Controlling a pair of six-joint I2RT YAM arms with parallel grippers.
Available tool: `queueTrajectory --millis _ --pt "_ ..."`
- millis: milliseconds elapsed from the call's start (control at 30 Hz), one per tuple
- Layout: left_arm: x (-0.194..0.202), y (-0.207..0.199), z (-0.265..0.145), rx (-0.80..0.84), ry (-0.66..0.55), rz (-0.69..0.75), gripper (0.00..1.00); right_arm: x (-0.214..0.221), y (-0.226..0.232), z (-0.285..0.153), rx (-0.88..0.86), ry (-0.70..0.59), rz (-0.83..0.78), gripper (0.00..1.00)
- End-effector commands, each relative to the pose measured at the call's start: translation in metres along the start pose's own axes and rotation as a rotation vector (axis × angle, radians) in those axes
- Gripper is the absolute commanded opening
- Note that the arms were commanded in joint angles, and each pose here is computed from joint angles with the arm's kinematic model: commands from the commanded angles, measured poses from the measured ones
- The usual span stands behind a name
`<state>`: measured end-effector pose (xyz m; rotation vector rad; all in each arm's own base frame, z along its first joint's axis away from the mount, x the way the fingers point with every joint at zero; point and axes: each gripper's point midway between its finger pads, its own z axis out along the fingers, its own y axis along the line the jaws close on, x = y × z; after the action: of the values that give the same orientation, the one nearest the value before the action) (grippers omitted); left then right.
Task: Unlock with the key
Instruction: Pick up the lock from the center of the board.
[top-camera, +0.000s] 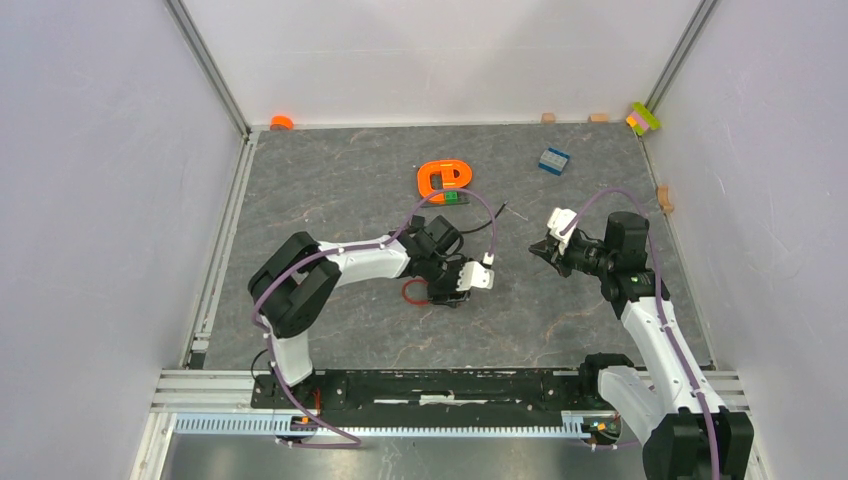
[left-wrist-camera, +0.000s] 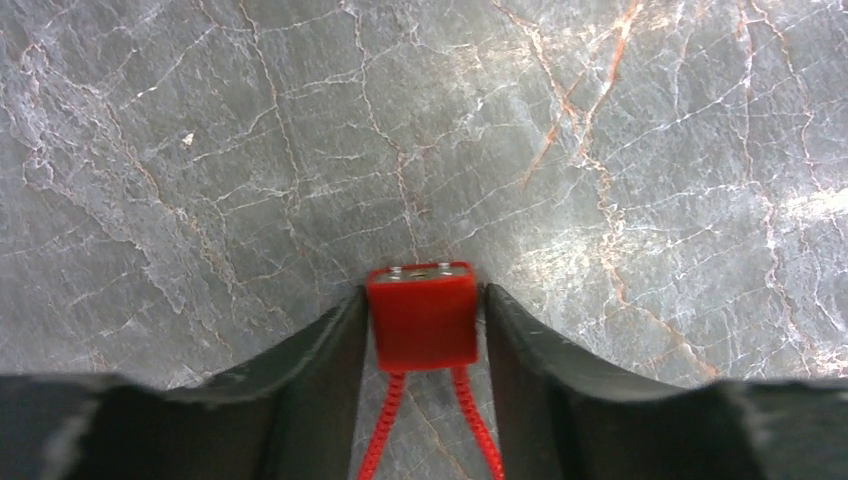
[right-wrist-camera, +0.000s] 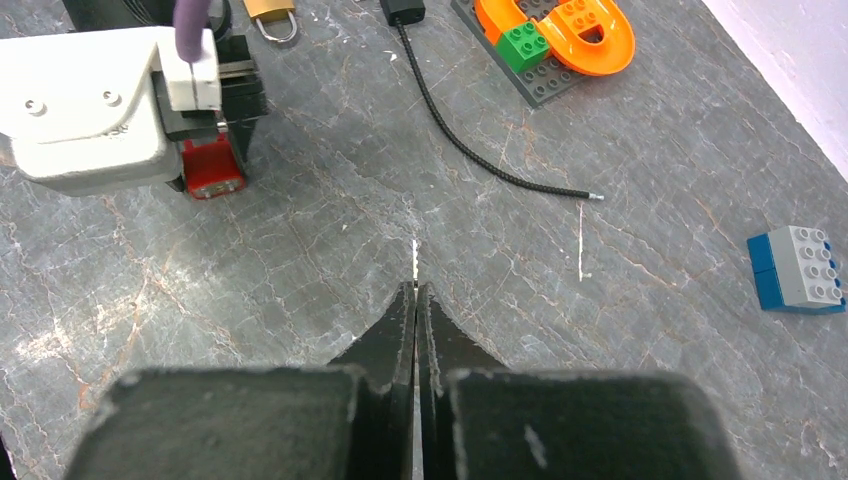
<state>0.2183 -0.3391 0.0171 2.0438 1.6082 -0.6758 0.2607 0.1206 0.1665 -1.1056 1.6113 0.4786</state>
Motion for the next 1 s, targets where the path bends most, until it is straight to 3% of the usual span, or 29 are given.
queueTrajectory --millis 0,167,267,433,533,767,967 --pt "0.013 -0.004 0.001 -0.048 0.024 -0.022 0.47 -0.007 -0.001 0.000 -0.010 -0.026 -0.013 0.00" --pt "-0.002 0.002 -0.014 -0.120 -0.035 0.015 0.34 -0.012 0.001 0.001 -0.025 -0.048 0.010 0.00" --pt "-0.025 0.006 -0.035 -0.165 -0.100 0.087 0.20 -0.019 0.006 0.002 -0.049 -0.081 0.031 0.00" --pt "-0.076 0.009 -0.093 -0.292 -0.237 0.251 0.02 -0.042 0.016 0.003 -0.115 -0.170 0.062 0.00" --pt "-0.100 0.005 -0.130 -0.392 -0.327 0.343 0.02 -0.056 0.026 0.008 -0.193 -0.203 0.091 0.00" --pt "-0.109 -0.005 -0.171 -0.517 -0.378 0.394 0.02 -0.088 0.065 0.028 -0.383 -0.253 0.148 0.00" --pt "-0.098 0.003 -0.194 -0.630 -0.293 0.407 0.02 -0.114 0.085 0.042 -0.489 -0.248 0.128 0.00"
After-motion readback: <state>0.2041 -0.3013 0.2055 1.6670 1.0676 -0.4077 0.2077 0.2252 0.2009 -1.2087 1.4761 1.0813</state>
